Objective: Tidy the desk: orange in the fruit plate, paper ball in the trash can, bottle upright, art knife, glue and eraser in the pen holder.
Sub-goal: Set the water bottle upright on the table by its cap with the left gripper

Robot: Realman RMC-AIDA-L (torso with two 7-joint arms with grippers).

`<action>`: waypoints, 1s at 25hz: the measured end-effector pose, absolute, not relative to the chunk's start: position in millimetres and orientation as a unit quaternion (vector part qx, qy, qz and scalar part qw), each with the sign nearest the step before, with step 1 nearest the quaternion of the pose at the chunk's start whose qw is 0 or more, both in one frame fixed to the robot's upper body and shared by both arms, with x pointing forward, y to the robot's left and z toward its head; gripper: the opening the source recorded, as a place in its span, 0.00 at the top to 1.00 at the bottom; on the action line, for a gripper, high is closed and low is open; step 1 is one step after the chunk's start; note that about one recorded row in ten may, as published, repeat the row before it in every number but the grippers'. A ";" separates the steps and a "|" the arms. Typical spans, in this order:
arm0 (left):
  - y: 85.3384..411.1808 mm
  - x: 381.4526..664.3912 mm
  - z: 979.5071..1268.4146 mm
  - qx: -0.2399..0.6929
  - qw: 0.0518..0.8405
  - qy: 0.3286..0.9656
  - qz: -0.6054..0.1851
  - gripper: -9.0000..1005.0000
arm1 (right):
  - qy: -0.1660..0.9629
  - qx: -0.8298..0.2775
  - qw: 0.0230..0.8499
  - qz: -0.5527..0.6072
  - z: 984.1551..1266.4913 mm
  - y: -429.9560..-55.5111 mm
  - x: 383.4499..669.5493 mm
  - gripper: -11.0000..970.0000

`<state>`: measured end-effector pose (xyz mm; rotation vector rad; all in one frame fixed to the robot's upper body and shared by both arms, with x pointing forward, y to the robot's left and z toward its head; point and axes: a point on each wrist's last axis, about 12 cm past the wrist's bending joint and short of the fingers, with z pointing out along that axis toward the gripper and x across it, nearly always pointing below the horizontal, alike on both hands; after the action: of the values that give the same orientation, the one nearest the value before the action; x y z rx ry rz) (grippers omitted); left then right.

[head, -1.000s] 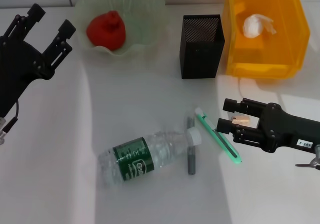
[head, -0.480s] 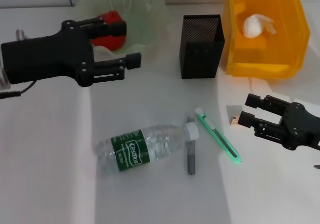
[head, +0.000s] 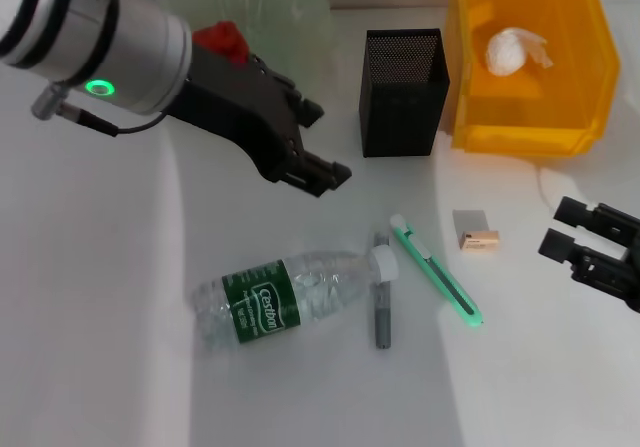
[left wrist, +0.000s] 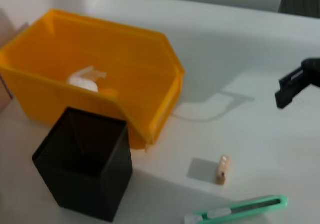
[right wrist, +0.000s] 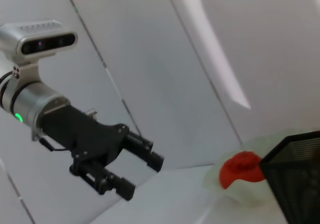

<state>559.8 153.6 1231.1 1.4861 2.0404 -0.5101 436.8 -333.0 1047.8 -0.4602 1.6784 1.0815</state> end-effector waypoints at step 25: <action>72.4 550.7 1175.0 0.589 0.199 0.770 -0.144 0.29 | 0.713 -0.176 0.522 0.434 1044.2 -343.0 430.2 0.27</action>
<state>550.7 72.4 1175.0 1.6473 2.1535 -0.4027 430.2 -343.0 1044.2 -0.4218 1.7083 1.0399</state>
